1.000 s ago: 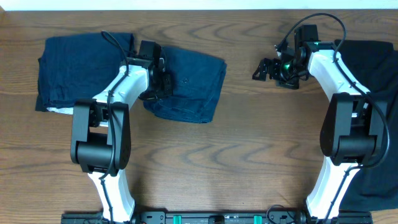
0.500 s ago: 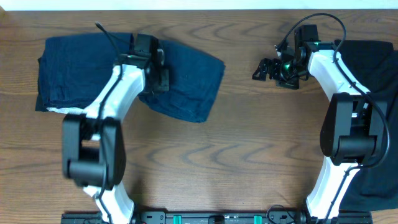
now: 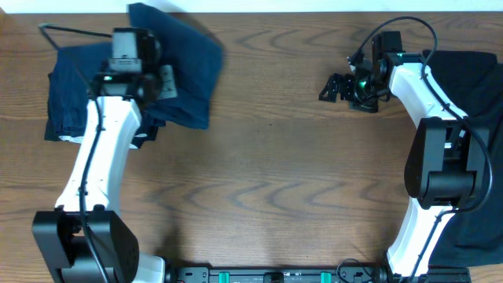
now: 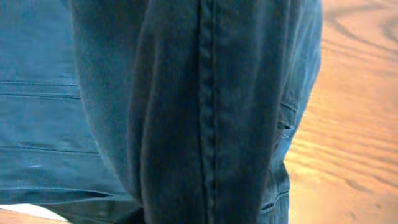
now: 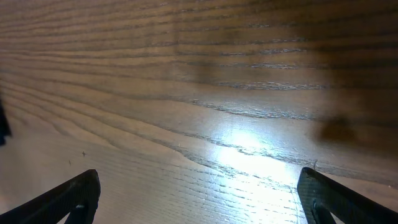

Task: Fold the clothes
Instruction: 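Carry the bundle left and place it onto the navy stack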

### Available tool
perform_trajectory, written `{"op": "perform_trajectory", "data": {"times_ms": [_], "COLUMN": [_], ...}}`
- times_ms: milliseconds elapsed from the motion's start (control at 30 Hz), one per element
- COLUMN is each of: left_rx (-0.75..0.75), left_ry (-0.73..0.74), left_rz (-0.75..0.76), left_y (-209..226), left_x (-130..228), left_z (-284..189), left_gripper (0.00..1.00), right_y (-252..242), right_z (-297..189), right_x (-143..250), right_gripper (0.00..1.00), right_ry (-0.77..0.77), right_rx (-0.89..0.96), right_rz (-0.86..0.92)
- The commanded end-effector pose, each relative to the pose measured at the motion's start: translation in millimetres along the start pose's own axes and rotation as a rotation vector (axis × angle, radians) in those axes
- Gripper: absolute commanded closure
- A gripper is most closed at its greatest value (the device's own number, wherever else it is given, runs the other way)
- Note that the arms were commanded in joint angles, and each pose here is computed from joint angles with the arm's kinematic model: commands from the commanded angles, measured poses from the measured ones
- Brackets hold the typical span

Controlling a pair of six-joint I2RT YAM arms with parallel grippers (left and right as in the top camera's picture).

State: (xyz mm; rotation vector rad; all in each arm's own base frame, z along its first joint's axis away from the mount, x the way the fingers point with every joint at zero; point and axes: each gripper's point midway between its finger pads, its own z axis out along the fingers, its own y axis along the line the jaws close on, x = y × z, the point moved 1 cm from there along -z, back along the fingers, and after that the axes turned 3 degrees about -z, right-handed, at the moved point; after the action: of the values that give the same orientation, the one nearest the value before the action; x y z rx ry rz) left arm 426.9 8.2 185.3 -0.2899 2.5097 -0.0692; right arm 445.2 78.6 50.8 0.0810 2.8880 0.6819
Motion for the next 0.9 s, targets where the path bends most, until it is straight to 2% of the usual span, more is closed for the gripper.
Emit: {"op": "perform_trajectory", "data": {"times_ms": [0,233,400,867], "left_rx": [-0.021,-0.066,0.033,-0.063], "left_ry": [-0.119,-0.183,-0.192,-0.199], "left_rz": [-0.003,-0.047,-0.075,-0.169], "left_y": [18,54,56,123], "left_x": [-33,-51,-58,-59], "left_z": [-23,-28,-34,-31], "left_gripper": [0.94,0.94,0.94,0.94], "right_y": [6,6,6,6], "right_z": [-10,-10,-10,-10], "right_x": [-6,-6,-6,-6], "right_gripper": [0.01,0.01,0.01,0.01], "right_ry": [-0.029,-0.029,-0.029,-0.029], "right_rx": [-0.001,-0.001,-0.001,-0.001], "right_rz": [-0.029,-0.029,-0.029,-0.029]}}
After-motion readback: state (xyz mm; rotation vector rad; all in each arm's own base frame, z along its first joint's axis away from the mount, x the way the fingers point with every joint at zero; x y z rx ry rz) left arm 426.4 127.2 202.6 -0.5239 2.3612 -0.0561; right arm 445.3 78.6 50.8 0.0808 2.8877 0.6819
